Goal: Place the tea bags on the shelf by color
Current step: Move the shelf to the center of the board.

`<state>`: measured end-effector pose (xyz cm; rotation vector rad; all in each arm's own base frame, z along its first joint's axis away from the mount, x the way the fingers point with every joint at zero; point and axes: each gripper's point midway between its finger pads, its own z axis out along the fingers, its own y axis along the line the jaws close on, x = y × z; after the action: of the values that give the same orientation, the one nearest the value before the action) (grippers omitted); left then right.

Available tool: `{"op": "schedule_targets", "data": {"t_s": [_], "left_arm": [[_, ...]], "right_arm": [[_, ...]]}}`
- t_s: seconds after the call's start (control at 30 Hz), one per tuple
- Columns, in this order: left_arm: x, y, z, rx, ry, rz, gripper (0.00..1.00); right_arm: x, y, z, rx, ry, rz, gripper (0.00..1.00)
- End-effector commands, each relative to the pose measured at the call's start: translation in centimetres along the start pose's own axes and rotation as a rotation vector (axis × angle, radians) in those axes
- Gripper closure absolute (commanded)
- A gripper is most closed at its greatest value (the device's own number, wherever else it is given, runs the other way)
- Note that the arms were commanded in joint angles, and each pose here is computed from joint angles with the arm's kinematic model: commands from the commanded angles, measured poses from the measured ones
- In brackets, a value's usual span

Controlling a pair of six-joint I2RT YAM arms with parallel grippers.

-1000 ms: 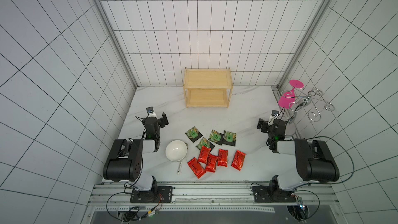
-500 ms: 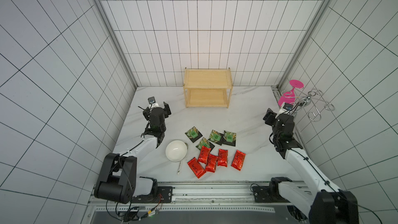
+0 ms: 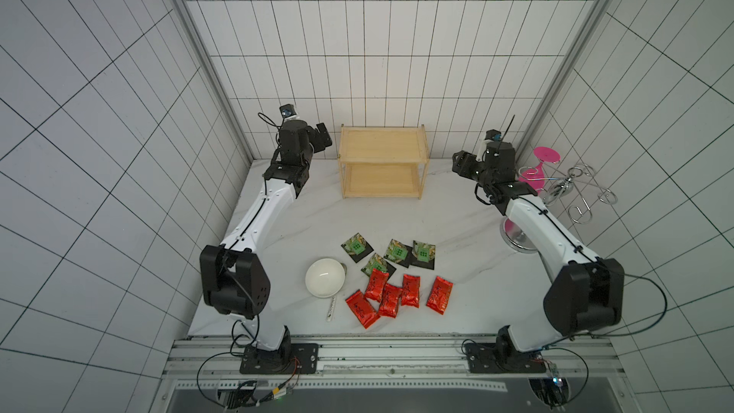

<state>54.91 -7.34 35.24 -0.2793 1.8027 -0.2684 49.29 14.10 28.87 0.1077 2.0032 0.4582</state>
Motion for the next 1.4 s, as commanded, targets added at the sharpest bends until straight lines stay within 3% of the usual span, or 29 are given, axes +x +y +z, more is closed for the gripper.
{"op": "schedule_targets", "data": {"t_s": [0.0, 0.3, 0.4, 0.47, 0.63, 0.77, 1.1, 1.37], "left_arm": [[5.5, -1.3, 3.4, 0.143, 0.247, -0.082, 0.03], [8.8, -1.3, 7.7, 0.239, 0.336, -0.198, 0.03], [10.2, -2.6, 7.9, 0.302, 0.374, -0.229, 0.15], [11.3, -3.5, 7.7, 0.320, 0.398, -0.232, 0.17], [12.0, -4.8, 6.5, 0.337, 0.395, -0.221, 0.31], [11.8, -5.5, 4.9, 0.346, 0.382, -0.214, 0.32], [13.8, -7.6, 1.4, 0.378, 0.404, -0.203, 0.33], [15.6, -9.1, 1.0, 0.399, 0.441, -0.201, 0.33]], "right_arm": [[-0.1, 2.7, 2.2, -0.105, 0.083, 0.026, 0.24], [1.4, 5.0, 8.8, -0.216, 0.191, 0.062, 0.26], [2.4, 5.8, 9.8, -0.245, 0.218, 0.066, 0.30], [2.8, 6.5, 10.0, -0.270, 0.229, 0.069, 0.36], [3.3, 7.8, 9.5, -0.318, 0.246, 0.071, 0.52], [3.3, 8.2, 8.4, -0.326, 0.241, 0.069, 0.59], [3.5, 7.4, 5.0, -0.294, 0.219, 0.069, 0.64], [4.7, 6.1, 3.3, -0.249, 0.223, 0.066, 0.65]]}}
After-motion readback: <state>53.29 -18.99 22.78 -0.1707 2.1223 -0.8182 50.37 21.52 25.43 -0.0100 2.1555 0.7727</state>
